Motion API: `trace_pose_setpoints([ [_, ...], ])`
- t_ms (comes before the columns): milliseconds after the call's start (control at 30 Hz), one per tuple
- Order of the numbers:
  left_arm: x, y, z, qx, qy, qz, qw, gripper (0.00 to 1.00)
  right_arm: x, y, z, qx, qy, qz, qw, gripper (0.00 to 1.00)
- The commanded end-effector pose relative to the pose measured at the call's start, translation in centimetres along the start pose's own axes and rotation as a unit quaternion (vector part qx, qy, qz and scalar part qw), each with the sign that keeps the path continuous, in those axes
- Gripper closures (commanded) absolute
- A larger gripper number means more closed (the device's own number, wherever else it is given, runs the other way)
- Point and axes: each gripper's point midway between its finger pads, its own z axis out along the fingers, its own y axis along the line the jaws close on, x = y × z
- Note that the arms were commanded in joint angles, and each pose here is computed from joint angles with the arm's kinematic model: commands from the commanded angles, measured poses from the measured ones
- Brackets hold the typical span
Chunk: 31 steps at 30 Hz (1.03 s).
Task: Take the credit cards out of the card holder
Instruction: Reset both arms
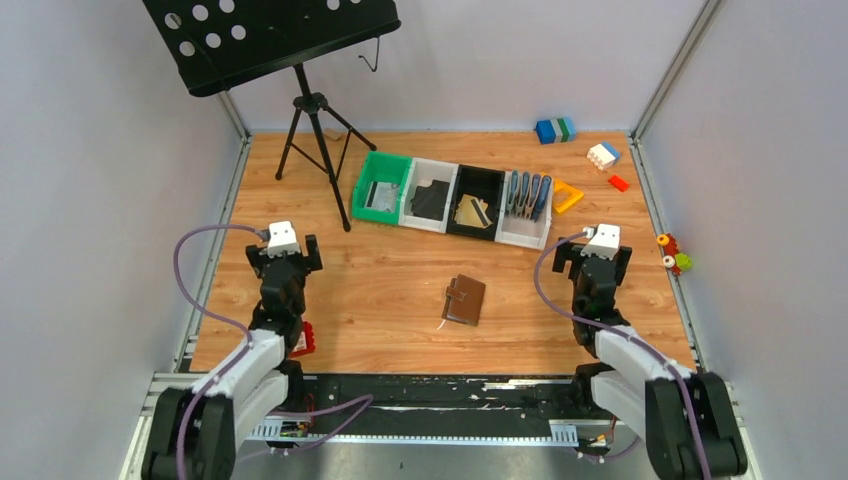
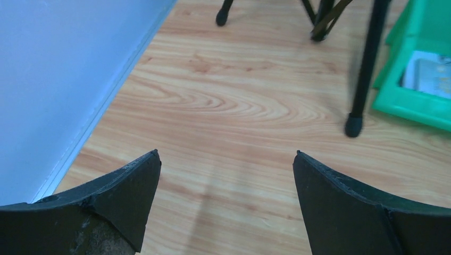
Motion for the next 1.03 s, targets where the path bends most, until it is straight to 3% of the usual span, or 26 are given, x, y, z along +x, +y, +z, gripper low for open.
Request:
trace_pose_setpoints([
  [0,-0.7,-0.7,2.3,0.023,-0.040,-0.012,0.999,0.01,-3.8,0.1,1.6,0.010,-0.089,0.045,0.995,0.00],
  [100,-0.3,-1.9,3.8,0.050,-0.021,0.028,0.998,0.01,-3.3,0.4,2.7,0.007,-0.088,0.036,0.995,0.00],
  [233,1.2,-3.2,5.1,0.090,-0.039,0.034,0.995,0.03,-2.1,1.0,4.3,-0.009,-0.092,0.031,0.995,0.00],
  [267,2.1,-3.7,4.9,0.106,-0.015,0.044,0.993,0.03,-1.9,1.0,4.8,-0.001,-0.090,0.023,0.996,0.00],
  [367,1.5,-4.4,4.9,0.127,-0.010,0.055,0.990,0.00,-1.1,1.4,5.1,-0.006,-0.045,0.020,0.999,0.00],
  [467,1.4,-3.3,5.1,0.090,-0.026,0.034,0.995,0.00,-1.4,1.2,5.0,-0.003,-0.061,0.017,0.998,0.00],
  [1000,1.7,-3.5,5.2,0.094,-0.016,0.038,0.995,0.00,-1.3,1.3,5.1,-0.004,-0.052,0.018,0.998,0.00],
])
